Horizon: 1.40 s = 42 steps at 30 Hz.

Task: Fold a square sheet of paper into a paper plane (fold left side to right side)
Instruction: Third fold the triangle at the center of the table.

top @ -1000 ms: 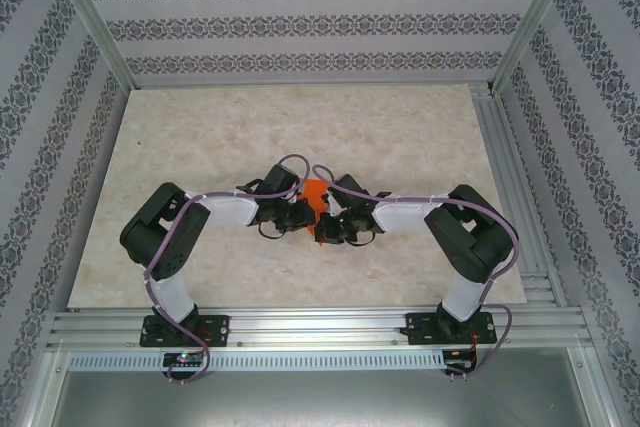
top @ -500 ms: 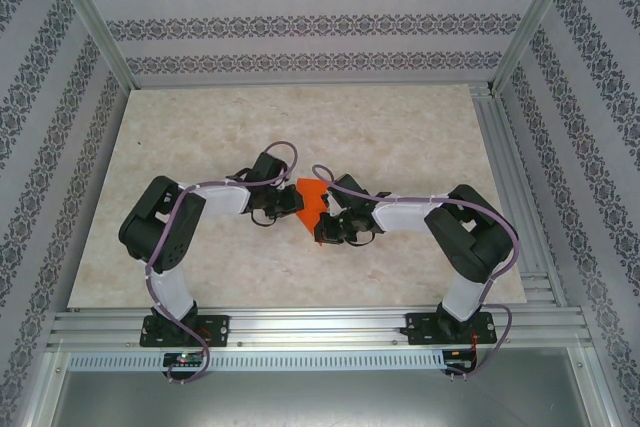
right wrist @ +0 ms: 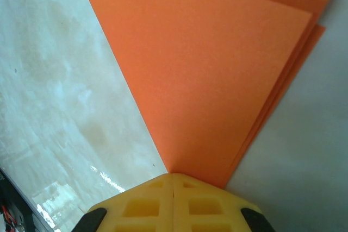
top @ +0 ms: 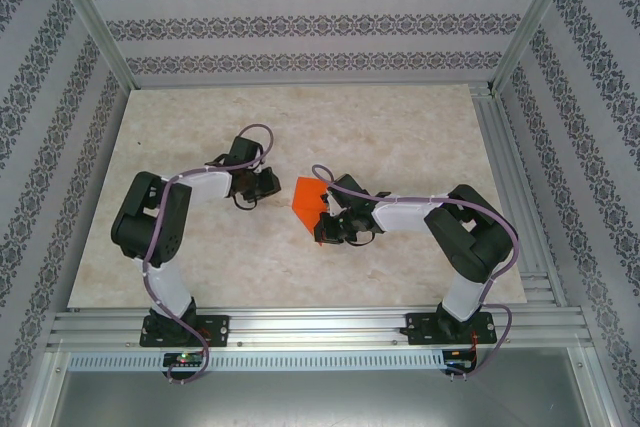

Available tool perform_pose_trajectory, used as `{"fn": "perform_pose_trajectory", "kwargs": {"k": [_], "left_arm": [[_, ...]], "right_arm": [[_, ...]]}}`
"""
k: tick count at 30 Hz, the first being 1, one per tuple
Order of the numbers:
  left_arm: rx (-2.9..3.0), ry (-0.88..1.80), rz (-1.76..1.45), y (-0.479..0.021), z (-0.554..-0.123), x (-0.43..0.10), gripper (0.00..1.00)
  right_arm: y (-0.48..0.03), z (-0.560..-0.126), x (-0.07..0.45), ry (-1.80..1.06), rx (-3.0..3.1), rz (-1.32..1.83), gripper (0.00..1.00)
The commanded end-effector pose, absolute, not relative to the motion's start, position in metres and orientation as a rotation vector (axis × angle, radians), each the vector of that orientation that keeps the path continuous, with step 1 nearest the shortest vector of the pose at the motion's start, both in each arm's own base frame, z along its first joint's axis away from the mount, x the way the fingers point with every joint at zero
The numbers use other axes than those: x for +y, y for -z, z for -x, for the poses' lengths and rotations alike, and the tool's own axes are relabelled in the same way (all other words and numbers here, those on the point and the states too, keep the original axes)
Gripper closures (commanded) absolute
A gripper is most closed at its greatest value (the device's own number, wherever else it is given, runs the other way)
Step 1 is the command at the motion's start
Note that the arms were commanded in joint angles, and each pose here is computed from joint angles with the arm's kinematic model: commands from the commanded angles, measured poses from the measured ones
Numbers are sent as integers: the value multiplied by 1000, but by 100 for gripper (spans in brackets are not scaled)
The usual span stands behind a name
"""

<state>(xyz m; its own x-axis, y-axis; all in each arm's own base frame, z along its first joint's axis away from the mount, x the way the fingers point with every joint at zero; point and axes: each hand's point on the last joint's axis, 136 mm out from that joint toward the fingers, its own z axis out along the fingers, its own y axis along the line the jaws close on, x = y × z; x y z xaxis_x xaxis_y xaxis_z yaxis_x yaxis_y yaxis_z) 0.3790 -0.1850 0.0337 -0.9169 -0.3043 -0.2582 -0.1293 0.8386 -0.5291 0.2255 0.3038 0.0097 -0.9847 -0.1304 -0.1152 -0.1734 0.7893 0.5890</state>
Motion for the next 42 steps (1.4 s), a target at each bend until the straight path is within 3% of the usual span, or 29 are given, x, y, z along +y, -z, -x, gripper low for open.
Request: {"fn": "perform_pose_trajectory", "kwargs": {"k": [1,8,16,24,35,42], "left_arm": [[2633,778,221,-68,-369,-193,83],[2655,986,68,-77,-316,-253,83],[2709,1028,43,-46,-311,-277,84],[2754,978,50,-24,-317,-280,85],[2815,908,68,-2,-307,-269,86],[2817,911,74,0,-305,-269,86]], "right_arm": [[34,-188,260,-710,3151,236,96],[34,-191,259,-711,3152,228,96],[29,-197,263,-730,3127,215,95],[21,-202,266,-741,3100,194,95],[-42,-227,295,-896,2935,29,95],[-35,-232,309,-870,2955,22,95]]}}
